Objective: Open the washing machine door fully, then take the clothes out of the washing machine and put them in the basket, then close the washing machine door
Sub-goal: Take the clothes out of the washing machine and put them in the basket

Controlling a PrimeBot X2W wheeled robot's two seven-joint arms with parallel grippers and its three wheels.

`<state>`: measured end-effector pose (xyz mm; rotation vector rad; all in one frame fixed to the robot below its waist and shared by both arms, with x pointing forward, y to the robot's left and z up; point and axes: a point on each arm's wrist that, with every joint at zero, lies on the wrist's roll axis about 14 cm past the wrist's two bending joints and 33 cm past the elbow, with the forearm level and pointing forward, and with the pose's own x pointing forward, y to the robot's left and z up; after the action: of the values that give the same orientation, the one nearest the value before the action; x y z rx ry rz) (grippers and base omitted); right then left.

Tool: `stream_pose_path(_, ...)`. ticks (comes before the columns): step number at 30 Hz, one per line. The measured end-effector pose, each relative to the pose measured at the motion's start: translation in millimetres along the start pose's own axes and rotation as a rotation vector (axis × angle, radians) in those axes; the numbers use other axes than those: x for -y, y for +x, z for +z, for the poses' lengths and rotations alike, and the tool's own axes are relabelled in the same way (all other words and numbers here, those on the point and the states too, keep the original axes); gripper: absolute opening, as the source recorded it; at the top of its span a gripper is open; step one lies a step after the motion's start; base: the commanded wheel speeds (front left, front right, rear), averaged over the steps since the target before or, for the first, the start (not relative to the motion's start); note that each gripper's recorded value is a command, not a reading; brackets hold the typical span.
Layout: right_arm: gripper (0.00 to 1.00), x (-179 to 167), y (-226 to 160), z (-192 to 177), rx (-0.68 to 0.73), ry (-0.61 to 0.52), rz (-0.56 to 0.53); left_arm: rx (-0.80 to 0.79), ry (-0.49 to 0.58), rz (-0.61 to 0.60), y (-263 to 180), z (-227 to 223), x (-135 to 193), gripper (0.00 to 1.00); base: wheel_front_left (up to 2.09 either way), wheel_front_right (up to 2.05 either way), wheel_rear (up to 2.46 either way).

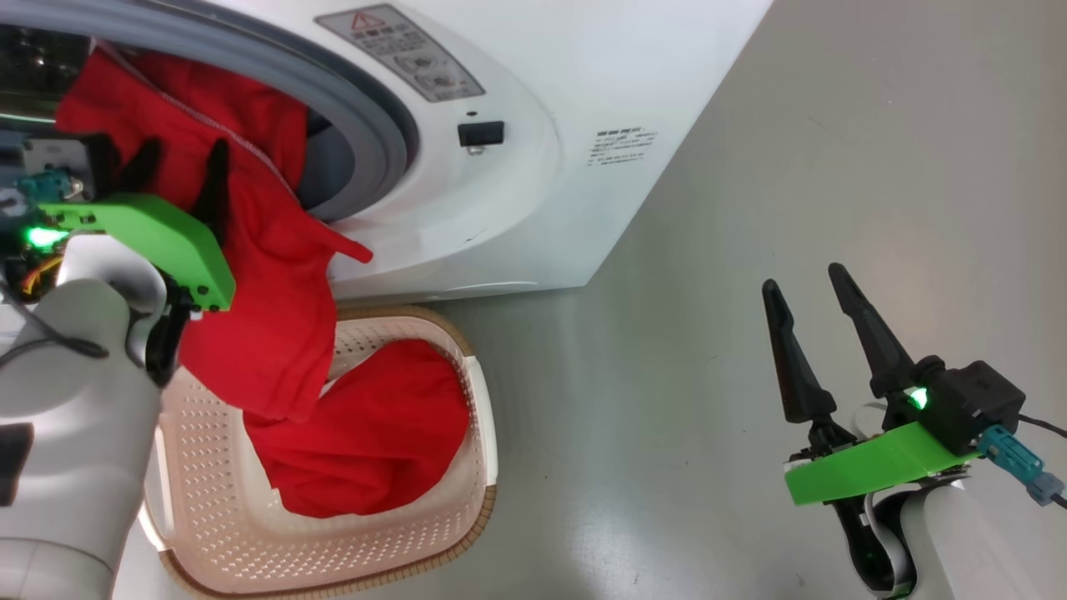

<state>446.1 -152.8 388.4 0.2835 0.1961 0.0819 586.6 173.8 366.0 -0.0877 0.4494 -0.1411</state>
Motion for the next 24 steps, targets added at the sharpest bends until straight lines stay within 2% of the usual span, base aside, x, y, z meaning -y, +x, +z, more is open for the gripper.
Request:
stream_pose_path(6, 1.00, 0.4, 1.1, -0.3, 0.000, -0.001, 0.000, -0.053, 0.028, -0.005, 6.6, -6.0, 2.2, 1.00, 0.00, 0.00, 0.00)
stream_pose_path(8, 1.00, 1.6, 0.6, -0.6, -0.001, -0.001, -0.003, -0.062, 0.034, -0.007, 8.2, -7.4, 2.8, 0.82, 0.00, 0.00, 0.00)
stream_pose_path(9, 1.00, 2.3, 0.3, -0.6, -0.002, -0.002, -0.005, -0.065, 0.041, -0.009, 8.9, -7.9, 2.9, 0.54, 0.00, 0.00, 0.00)
stream_pose_path(12, 1.00, 3.8, -0.2, -0.5, -0.002, -0.003, -0.009, -0.075, 0.054, -0.008, 9.6, -10.2, 1.3, 0.13, 0.00, 0.00, 0.00)
stream_pose_path(14, 1.00, 4.0, -0.3, -0.2, -0.001, -0.003, -0.010, -0.079, 0.066, -0.007, 9.3, -11.3, -0.1, 0.00, 0.00, 0.00, 0.00)
stream_pose_path(20, 1.00, 2.8, 0.6, 0.6, 0.002, -0.002, -0.006, -0.069, 0.059, -0.003, 7.2, -10.6, -1.8, 0.00, 0.00, 0.00, 0.00)
stream_pose_path(24, 1.00, 0.8, 1.4, 2.4, 0.007, -0.001, -0.001, -0.004, 0.027, -0.001, 5.3, 2.5, -1.7, 0.00, 0.00, 0.00, 0.00)
